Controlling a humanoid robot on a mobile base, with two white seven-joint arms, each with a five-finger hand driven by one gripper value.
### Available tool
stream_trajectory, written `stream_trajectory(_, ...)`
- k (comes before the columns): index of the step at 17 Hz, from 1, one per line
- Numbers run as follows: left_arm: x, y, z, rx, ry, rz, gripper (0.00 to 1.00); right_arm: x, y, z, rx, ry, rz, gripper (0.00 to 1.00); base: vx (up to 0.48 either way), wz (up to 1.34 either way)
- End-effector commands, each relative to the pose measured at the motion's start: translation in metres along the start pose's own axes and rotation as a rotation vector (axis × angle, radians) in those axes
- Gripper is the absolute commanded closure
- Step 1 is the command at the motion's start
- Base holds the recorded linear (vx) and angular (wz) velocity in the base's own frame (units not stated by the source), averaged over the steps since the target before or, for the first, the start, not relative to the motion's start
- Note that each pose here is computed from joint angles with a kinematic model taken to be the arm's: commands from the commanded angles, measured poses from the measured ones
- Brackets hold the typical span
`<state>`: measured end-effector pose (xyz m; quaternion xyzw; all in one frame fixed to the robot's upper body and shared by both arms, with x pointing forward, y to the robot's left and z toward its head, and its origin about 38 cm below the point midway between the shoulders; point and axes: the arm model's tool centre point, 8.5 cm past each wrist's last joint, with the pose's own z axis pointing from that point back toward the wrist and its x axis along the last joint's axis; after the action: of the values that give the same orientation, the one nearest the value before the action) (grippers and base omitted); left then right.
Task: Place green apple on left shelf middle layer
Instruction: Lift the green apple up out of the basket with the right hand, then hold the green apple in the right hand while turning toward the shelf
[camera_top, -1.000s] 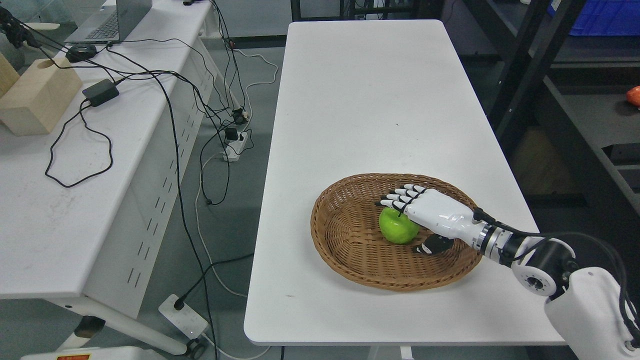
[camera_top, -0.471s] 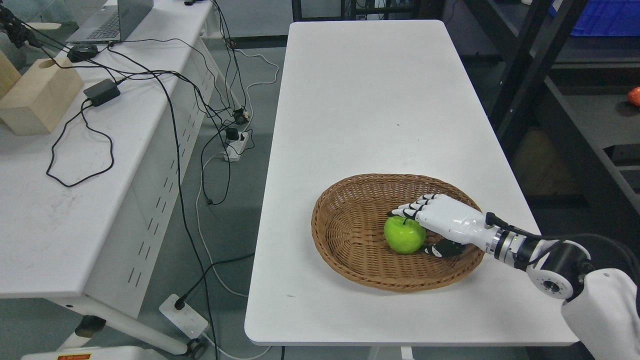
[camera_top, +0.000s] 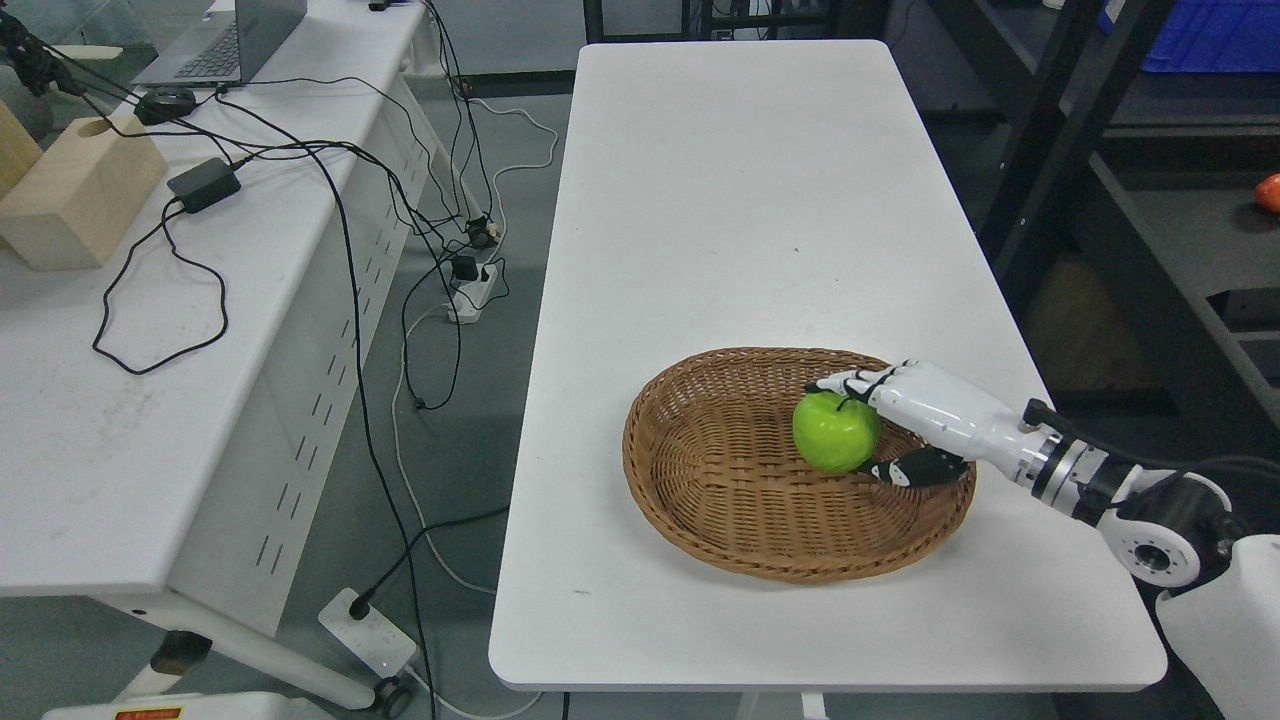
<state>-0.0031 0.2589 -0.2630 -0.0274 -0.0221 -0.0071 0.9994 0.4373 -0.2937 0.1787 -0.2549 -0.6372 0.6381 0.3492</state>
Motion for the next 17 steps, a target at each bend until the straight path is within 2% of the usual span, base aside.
stream_trajectory(1,-0.001,0.011,0.002,0.017,0.008,0.000,0.00,-0.054,-0.072,0.048,-0.558,0.368,-0.231,1.00,0.000,0.00)
stream_trajectory(3,-0.001,0.011,0.002,0.017,0.008,0.000,0.00,-0.058,-0.073,0.059,-0.684,0.451,-0.240,1.00,0.000,0.00)
stream_trajectory(7,-0.001,0.011,0.002,0.017,0.008,0.000,0.00,-0.062,-0.058,0.083,-0.834,0.625,-0.249,1.00,0.007,0.00)
stream_trajectory(13,-0.001,0.011,0.002,0.017,0.008,0.000,0.00,-0.031,-0.017,0.091,-0.865,0.656,-0.327,1.00,-0.083,0.00)
stream_trajectory(17,-0.001,0.011,0.002,0.017,0.006,-0.001,0.00,-0.025,-0.003,0.093,-0.847,0.664,-0.349,1.00,-0.383,0.01)
